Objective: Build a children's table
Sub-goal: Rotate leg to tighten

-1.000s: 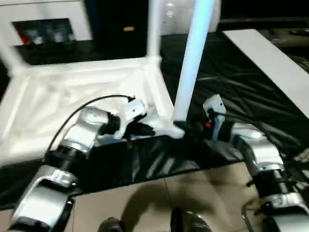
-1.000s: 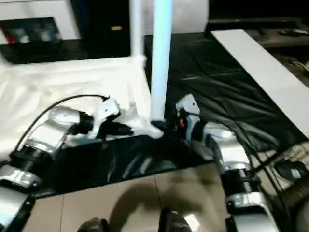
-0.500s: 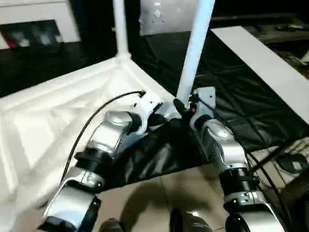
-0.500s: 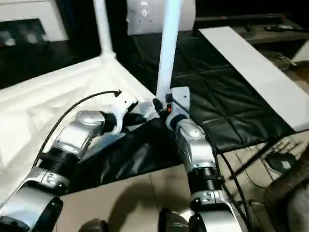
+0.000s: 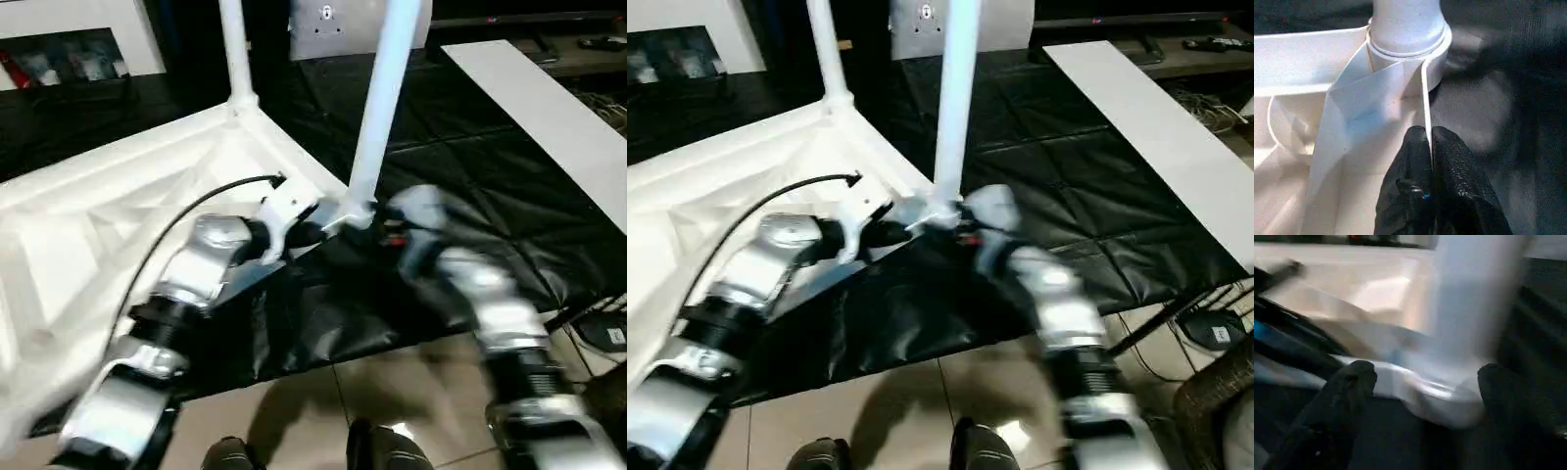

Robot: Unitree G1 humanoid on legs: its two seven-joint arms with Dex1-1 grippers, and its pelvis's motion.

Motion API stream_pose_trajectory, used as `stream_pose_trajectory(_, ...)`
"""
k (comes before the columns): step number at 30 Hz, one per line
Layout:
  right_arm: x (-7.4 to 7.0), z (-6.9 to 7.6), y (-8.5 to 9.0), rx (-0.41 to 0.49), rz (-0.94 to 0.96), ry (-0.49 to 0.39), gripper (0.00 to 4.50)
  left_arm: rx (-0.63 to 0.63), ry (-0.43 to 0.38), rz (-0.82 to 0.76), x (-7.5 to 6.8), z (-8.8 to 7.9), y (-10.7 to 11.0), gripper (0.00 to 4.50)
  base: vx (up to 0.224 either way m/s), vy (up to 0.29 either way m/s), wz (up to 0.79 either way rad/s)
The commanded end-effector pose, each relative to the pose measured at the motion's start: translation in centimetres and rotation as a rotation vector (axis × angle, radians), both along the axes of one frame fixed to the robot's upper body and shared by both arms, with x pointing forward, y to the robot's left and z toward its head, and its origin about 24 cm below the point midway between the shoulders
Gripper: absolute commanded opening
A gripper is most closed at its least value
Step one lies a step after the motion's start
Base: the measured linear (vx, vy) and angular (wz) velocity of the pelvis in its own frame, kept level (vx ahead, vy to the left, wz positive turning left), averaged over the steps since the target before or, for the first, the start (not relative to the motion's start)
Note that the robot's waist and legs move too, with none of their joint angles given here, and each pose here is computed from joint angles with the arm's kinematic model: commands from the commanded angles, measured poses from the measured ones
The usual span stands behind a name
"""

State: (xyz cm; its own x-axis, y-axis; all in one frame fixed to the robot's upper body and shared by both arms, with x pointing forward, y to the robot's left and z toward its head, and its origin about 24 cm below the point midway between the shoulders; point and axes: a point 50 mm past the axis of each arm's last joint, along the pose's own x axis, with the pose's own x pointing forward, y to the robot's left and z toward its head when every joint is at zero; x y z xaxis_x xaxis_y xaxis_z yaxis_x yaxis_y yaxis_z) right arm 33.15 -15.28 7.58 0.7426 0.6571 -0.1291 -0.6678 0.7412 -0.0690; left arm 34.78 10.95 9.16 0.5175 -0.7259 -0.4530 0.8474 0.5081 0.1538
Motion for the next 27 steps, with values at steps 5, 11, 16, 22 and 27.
stream_pose_trajectory(5,-1.6,1.3,-2.1,-0.052,0.236,-0.001,4.37,0.091,0.032,-0.133,-0.5,-0.6,1.5,0.0,0.0,0.0,0.0)
stream_pose_trajectory(11,-1.7,1.4,-2.3,-0.125,0.351,-0.001,4.45,0.121,0.066,-0.333,-1.6,-0.9,2.3,0.0,0.0,0.0,0.0)
stream_pose_trajectory(16,-2.1,1.3,-1.7,-0.09,0.526,0.067,4.04,0.143,0.099,-0.508,-2.7,-0.8,2.3,0.0,0.0,0.0,0.0)
stream_pose_trajectory(22,-2.1,1.1,-1.1,-0.087,0.628,0.11,3.66,0.141,0.108,-0.579,-3.1,-0.6,2.0,0.0,0.0,0.0,0.0)
stream_pose_trajectory(27,-1.8,1.3,-0.7,-0.078,0.692,0.126,3.15,0.141,0.11,-0.613,-3.3,-0.6,1.9,0.0,0.0,0.0,0.0)
